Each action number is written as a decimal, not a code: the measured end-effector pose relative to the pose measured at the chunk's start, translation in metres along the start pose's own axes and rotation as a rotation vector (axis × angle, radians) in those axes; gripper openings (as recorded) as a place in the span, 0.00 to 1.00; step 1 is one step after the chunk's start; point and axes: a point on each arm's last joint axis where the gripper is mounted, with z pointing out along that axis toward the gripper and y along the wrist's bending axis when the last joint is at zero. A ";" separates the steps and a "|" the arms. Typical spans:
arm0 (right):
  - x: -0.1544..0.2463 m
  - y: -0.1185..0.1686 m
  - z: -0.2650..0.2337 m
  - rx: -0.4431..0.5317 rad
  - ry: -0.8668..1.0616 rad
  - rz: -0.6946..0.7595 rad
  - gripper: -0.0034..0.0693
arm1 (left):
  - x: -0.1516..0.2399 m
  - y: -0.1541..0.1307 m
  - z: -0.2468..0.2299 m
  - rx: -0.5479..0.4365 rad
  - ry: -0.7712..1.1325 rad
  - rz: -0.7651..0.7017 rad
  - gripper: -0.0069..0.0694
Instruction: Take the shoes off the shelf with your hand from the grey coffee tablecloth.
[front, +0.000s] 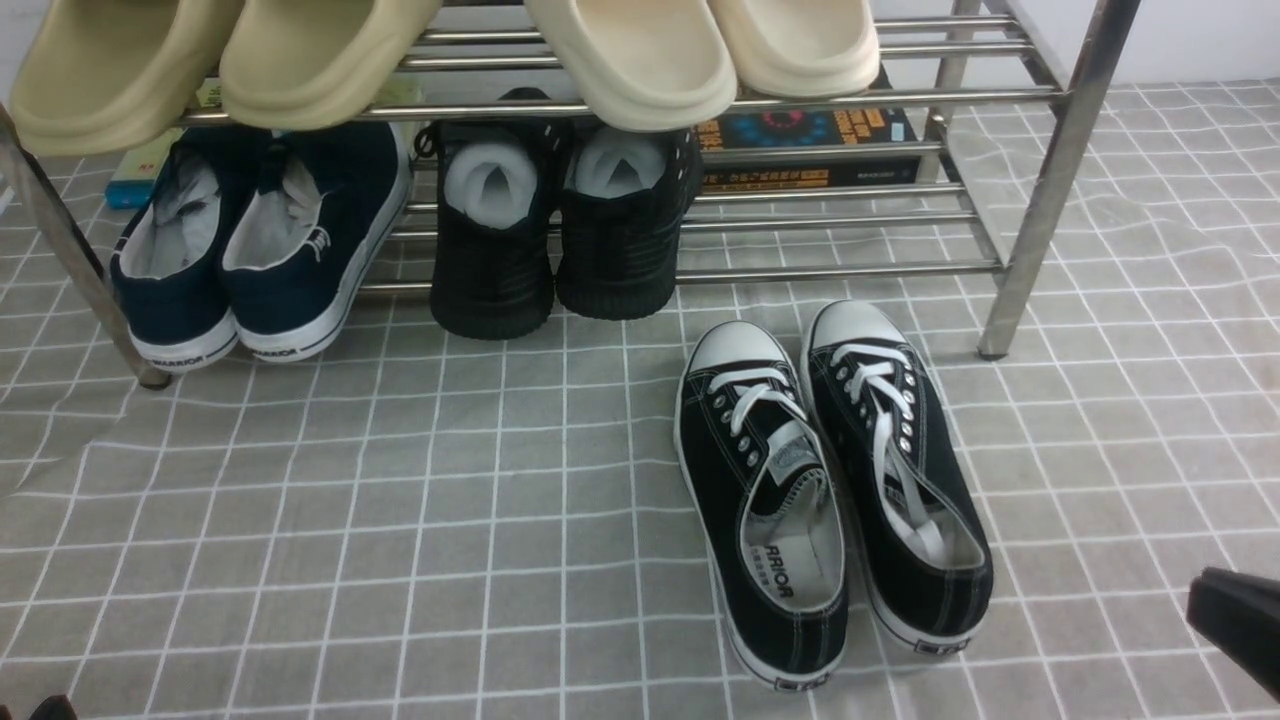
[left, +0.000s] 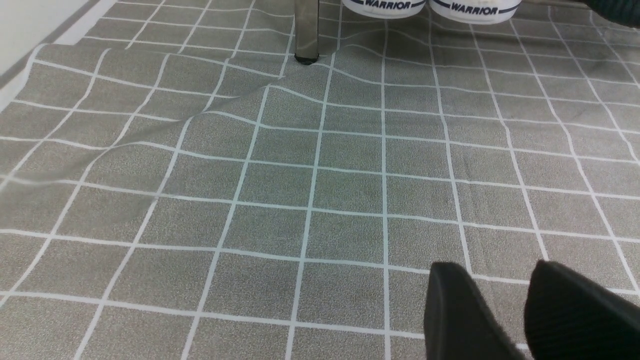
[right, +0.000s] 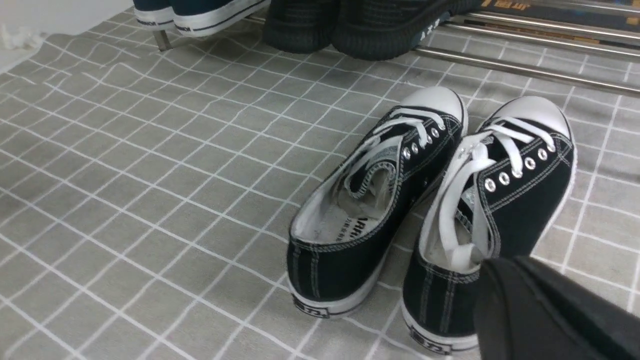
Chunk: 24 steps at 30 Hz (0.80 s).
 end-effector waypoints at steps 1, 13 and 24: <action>0.007 -0.003 -0.002 0.023 -0.006 -0.018 0.07 | 0.000 0.000 0.000 0.000 0.000 0.000 0.40; 0.075 -0.031 -0.017 0.421 -0.084 0.033 0.09 | 0.000 0.000 0.000 0.000 0.000 0.000 0.40; 0.079 -0.037 -0.020 0.532 -0.037 0.067 0.11 | 0.000 0.000 0.000 0.000 0.000 0.000 0.40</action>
